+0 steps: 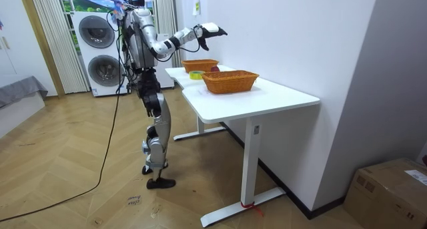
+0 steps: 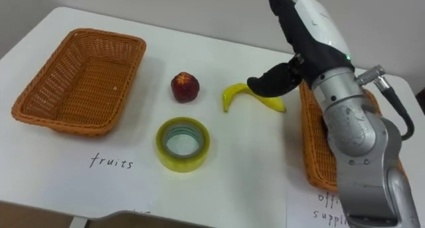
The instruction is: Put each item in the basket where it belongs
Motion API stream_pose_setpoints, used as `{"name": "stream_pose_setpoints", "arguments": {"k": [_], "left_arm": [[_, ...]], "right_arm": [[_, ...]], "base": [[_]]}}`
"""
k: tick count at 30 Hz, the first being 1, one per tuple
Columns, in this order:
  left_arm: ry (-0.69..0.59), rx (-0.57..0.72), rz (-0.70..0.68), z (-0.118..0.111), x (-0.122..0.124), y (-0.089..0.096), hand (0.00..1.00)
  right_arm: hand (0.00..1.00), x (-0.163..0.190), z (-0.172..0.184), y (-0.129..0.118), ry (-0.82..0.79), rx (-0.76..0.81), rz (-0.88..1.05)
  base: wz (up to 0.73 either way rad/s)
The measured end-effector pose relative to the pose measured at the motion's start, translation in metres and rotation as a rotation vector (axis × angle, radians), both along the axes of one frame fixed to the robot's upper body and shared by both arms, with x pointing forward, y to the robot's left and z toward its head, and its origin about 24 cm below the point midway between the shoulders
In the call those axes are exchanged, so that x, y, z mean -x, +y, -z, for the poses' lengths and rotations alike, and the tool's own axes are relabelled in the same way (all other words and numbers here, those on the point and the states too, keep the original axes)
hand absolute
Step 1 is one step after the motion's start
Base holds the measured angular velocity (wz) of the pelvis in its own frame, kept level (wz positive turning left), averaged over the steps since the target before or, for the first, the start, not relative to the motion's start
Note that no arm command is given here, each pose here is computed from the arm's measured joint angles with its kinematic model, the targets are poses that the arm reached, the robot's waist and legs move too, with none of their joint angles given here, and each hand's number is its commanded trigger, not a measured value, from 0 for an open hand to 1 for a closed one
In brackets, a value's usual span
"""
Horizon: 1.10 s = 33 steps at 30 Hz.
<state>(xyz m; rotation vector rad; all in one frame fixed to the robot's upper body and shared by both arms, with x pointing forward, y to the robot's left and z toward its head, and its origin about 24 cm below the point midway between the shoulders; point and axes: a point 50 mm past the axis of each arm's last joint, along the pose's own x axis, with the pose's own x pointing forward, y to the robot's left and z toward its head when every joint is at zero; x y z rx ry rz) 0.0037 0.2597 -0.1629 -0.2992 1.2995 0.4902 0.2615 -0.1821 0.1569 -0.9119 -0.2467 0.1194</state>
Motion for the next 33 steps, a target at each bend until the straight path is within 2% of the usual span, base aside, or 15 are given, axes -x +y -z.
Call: {"name": "stream_pose_setpoints", "arguments": {"k": [13,23,33], "left_arm": [[0.006,0.005,0.005,0.000,-0.003,-0.001,0.00],[0.007,-0.008,0.028,0.000,-0.009,-0.001,0.00],[-0.001,-0.004,0.062,0.001,-0.017,-0.003,0.00]], "right_arm": [[0.00,-0.001,0.008,0.024,0.068,0.018,-0.111],[0.00,0.000,0.011,0.029,0.078,0.021,-0.133],[0.00,-0.002,0.030,0.044,0.165,0.029,-0.197]], "base": [[0.00],[0.00],[0.00]]}}
